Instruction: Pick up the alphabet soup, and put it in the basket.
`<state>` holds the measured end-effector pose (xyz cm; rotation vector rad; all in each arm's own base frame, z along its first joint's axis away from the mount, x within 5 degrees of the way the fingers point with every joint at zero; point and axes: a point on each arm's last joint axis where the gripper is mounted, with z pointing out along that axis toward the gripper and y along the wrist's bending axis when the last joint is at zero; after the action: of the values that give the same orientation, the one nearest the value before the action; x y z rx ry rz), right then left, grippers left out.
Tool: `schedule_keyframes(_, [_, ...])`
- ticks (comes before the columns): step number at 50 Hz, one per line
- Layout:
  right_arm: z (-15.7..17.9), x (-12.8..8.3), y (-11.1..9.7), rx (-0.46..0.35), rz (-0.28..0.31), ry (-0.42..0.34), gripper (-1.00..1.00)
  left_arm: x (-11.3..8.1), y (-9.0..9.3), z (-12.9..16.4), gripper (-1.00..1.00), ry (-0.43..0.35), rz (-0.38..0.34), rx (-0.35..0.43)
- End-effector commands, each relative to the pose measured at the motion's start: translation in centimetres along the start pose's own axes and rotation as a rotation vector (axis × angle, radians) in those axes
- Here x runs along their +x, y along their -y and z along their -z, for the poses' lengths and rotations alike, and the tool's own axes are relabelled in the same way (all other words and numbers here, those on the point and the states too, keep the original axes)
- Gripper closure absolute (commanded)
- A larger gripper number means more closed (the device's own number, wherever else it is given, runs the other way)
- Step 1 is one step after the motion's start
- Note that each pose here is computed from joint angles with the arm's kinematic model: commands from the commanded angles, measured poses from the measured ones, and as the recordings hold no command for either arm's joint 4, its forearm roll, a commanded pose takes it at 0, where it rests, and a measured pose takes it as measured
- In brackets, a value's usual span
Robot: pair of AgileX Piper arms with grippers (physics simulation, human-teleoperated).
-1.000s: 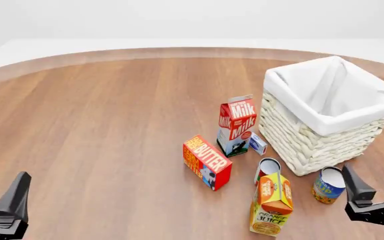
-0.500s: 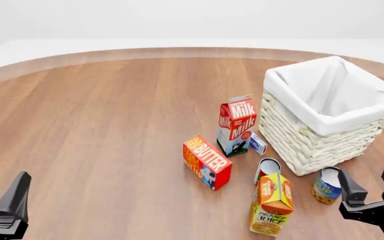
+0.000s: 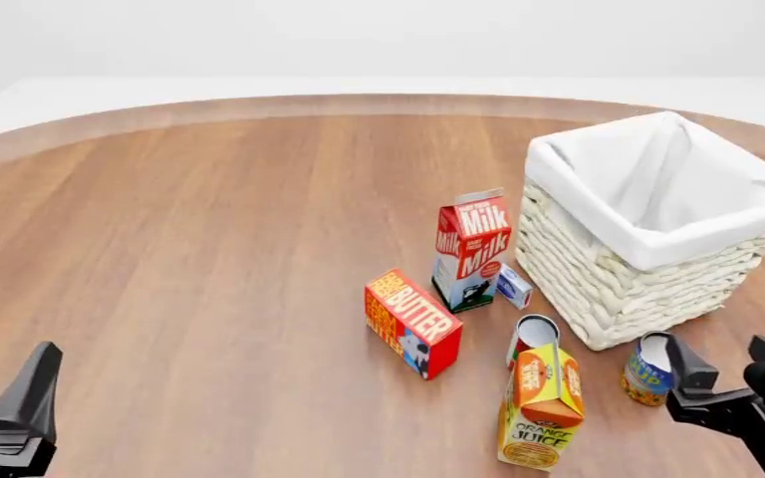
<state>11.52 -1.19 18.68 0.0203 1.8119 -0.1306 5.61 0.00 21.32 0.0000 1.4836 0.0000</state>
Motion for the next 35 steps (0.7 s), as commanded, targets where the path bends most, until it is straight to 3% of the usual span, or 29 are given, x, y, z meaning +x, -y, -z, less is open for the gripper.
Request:
schedule_keyframes(1, [-0.9, 0.3, 0.1, 0.009, -0.008, -0.020, -1.00, 0.0, 0.0, 0.0, -1.00, 0.000, 0.000, 0.000])
schedule_keyframes(35, [-3.1, 1.6, 0.0, 0.001, -0.014, -0.084, -1.00, 0.0, 0.0, 0.0, -1.00, 0.000, 0.000, 0.000])
